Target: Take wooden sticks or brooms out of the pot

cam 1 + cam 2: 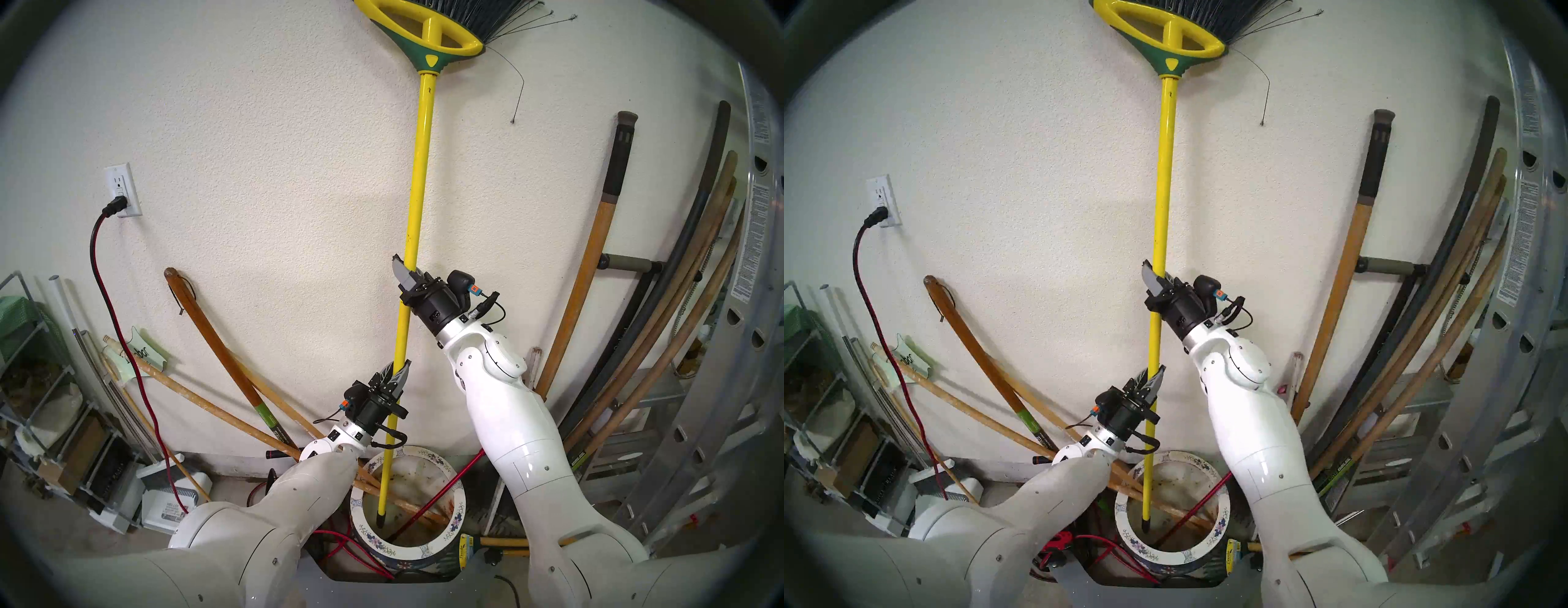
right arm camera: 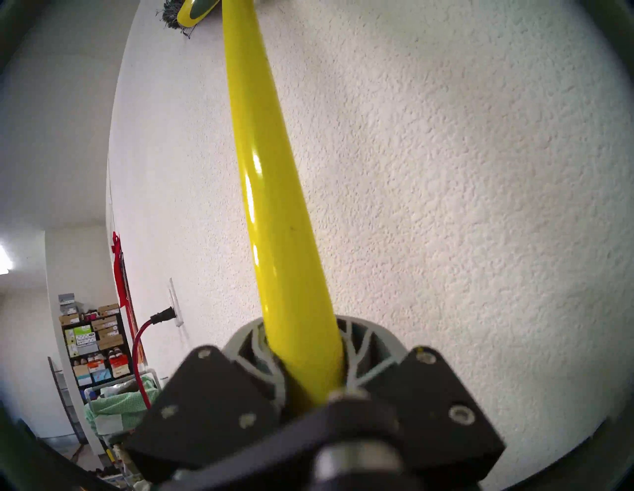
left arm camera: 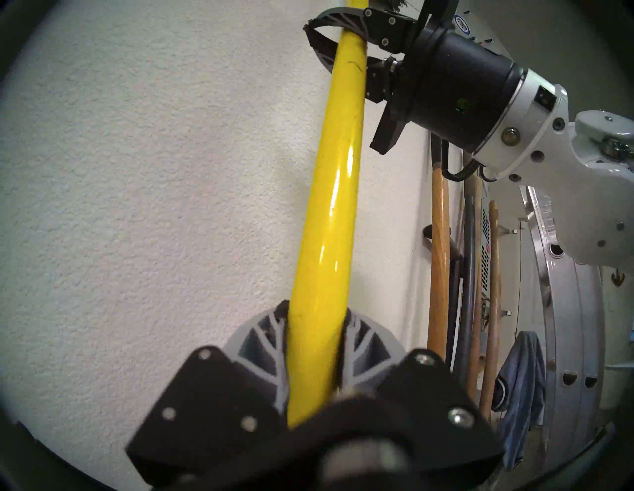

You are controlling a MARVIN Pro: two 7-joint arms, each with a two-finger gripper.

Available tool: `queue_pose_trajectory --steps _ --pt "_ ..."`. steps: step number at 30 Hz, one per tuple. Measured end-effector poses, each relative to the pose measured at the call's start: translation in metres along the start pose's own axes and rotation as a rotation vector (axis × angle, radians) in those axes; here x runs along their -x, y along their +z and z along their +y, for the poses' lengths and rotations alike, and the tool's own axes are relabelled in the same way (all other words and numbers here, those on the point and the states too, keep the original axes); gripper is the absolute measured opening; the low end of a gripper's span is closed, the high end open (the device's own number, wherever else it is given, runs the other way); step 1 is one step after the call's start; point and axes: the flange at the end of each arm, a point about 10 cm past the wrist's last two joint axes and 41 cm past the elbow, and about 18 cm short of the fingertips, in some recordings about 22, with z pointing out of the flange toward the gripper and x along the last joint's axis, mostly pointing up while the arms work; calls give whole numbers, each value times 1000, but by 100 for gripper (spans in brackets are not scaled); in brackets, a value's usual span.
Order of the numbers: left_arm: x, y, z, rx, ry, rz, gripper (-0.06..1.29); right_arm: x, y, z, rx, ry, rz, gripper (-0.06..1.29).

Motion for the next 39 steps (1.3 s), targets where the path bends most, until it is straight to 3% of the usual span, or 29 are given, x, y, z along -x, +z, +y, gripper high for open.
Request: queue_pose_trajectory --steps 18,39 --pt "-32 -4 -12 55 -44 77 20 -13 29 -17 -52 22 1 21" --pt "-83 -26 -25 98 -123 142 20 -15 80 -59 -205 51 -49 21"
